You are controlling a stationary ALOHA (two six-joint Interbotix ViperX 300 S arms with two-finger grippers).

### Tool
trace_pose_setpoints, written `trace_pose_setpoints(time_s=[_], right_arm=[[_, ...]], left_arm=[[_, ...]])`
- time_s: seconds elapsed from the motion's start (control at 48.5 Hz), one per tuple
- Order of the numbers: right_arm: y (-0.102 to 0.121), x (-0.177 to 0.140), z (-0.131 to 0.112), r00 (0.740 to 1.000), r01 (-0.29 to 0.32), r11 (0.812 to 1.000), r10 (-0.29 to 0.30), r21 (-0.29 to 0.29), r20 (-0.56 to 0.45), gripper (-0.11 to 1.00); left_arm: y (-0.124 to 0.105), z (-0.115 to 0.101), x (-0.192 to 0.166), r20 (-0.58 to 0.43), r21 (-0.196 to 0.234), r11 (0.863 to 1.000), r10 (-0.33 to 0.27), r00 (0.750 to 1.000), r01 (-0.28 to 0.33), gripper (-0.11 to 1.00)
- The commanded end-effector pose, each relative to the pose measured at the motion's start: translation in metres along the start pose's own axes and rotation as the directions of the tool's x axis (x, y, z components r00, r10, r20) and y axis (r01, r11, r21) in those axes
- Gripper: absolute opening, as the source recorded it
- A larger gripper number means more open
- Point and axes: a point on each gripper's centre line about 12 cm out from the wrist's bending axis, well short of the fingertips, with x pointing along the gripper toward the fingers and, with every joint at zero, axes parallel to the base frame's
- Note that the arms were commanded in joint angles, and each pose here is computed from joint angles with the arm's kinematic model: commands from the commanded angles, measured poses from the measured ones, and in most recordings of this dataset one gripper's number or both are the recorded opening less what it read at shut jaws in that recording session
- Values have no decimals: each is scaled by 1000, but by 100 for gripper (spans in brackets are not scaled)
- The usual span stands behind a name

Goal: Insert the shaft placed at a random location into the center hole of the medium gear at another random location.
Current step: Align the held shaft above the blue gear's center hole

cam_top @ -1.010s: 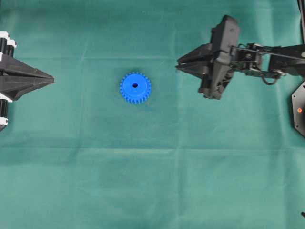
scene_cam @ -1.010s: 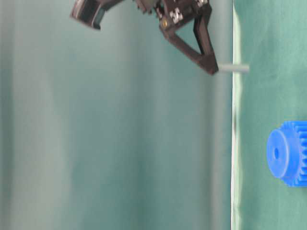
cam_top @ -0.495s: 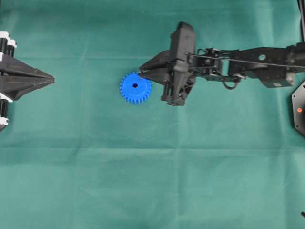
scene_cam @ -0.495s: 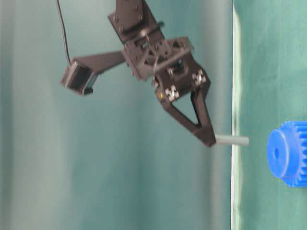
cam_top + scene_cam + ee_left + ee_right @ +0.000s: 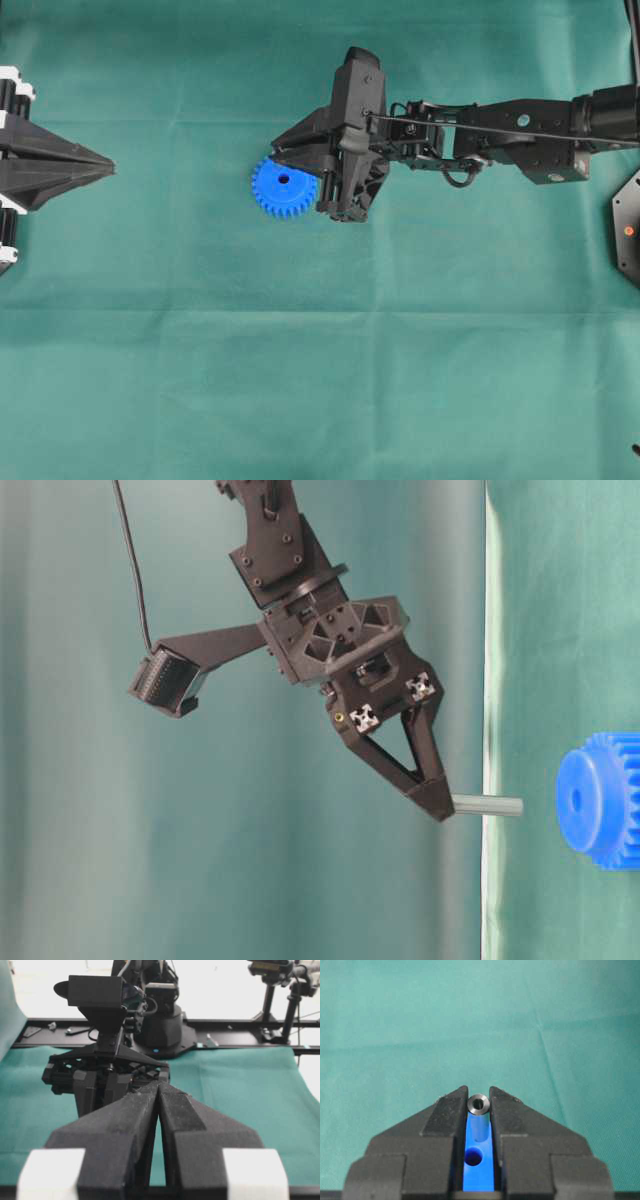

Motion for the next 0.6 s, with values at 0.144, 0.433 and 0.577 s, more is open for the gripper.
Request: trace_pose_setpoints(time_s=[0.144, 0.433, 0.577], right_arm=[[1, -2, 12, 1000, -3, 1000, 2, 17, 29, 13], [1, -2, 9, 1000, -2, 1000, 2, 22, 21, 13], [2, 3, 3, 1000, -2, 1000, 2, 25, 8, 13]], left_arm=[[0, 7, 3, 17, 1, 1000, -2, 1000, 2, 0], [0, 7, 3, 17, 1, 1000, -2, 1000, 2, 0], [0, 7, 3, 17, 3, 1000, -1, 1000, 1, 0]])
